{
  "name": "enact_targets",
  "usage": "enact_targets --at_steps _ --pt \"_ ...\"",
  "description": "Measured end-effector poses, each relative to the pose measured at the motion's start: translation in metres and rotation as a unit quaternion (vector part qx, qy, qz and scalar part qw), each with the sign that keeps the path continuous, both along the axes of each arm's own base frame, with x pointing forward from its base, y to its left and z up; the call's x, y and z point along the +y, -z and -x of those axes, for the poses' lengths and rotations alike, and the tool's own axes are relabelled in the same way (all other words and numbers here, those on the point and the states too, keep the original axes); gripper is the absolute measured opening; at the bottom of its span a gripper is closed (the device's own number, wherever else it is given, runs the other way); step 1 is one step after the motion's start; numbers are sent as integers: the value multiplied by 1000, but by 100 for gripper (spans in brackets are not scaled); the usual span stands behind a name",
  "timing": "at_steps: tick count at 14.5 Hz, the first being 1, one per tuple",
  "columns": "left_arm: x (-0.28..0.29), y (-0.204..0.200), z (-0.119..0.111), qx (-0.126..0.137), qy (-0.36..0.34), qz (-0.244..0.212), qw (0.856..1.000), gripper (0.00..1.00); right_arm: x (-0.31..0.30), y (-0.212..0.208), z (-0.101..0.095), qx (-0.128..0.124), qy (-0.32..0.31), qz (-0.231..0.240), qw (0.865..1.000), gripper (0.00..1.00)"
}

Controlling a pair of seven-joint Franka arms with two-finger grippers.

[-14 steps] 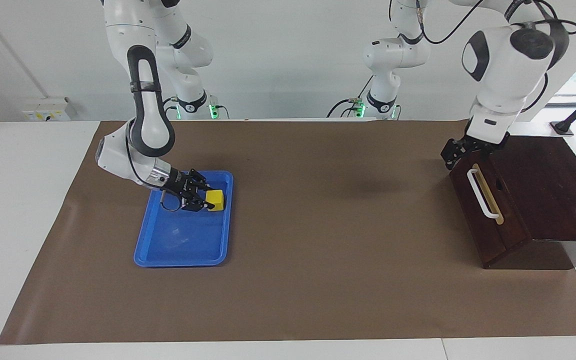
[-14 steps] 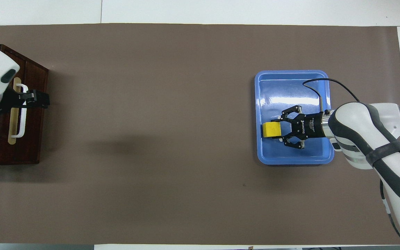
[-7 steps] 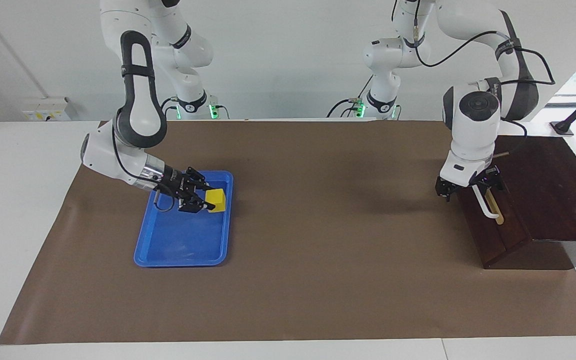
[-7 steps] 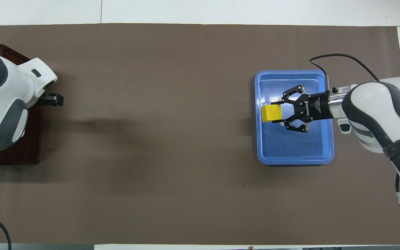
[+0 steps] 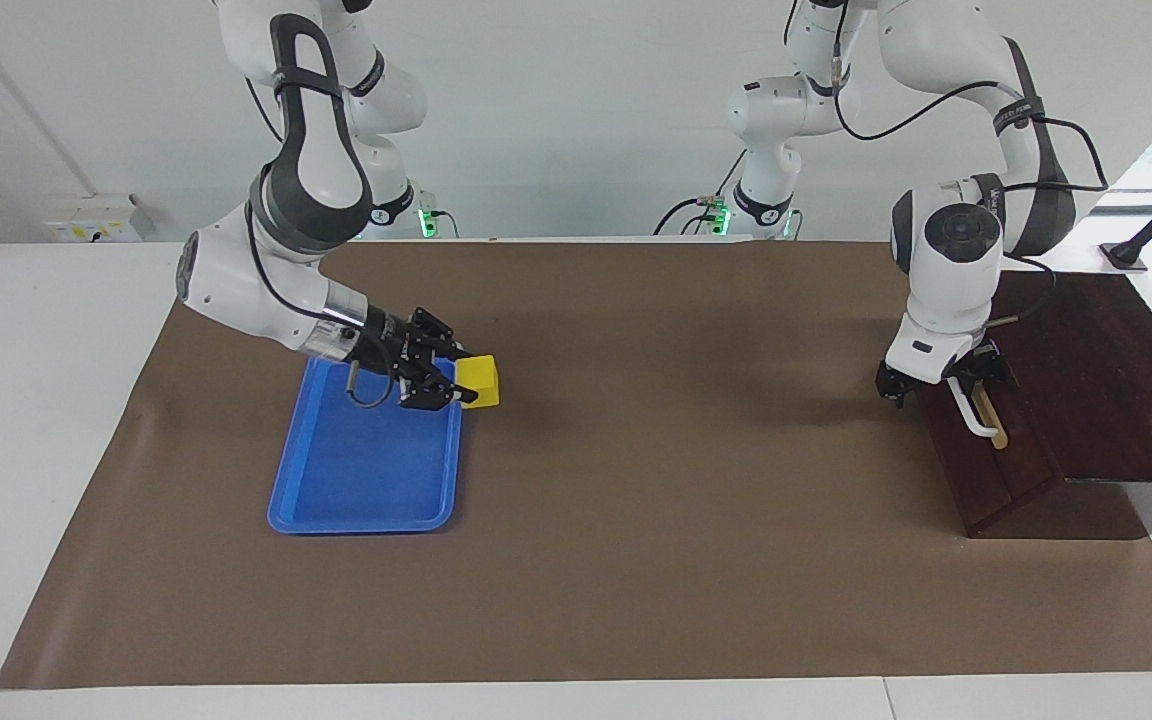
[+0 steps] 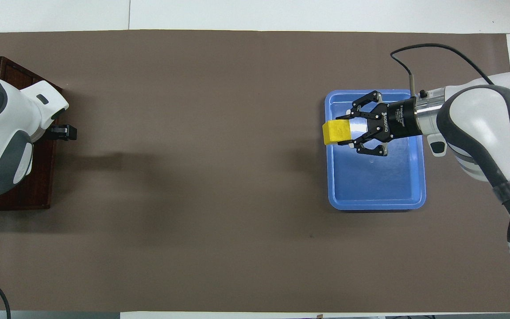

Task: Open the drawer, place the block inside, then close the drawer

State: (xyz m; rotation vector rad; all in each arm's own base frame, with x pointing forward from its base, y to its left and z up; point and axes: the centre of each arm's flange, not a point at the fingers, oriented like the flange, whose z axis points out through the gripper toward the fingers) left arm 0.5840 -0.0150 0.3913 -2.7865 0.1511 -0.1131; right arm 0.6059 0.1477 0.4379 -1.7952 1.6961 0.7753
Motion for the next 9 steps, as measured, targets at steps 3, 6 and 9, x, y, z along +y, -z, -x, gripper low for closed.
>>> enact_targets --at_steps 3,6,9 --pt "-16 9 4 -9 5 7 1000 100 34 -12 3 6 -9 3 1000 56" --pt "-79 9 11 -27 3 18 999 100 57 -19 4 8 -18 2 1000 56" --pt "-140 9 25 -32 8 38 999 100 75 -24 7 5 -29 1 1000 56"
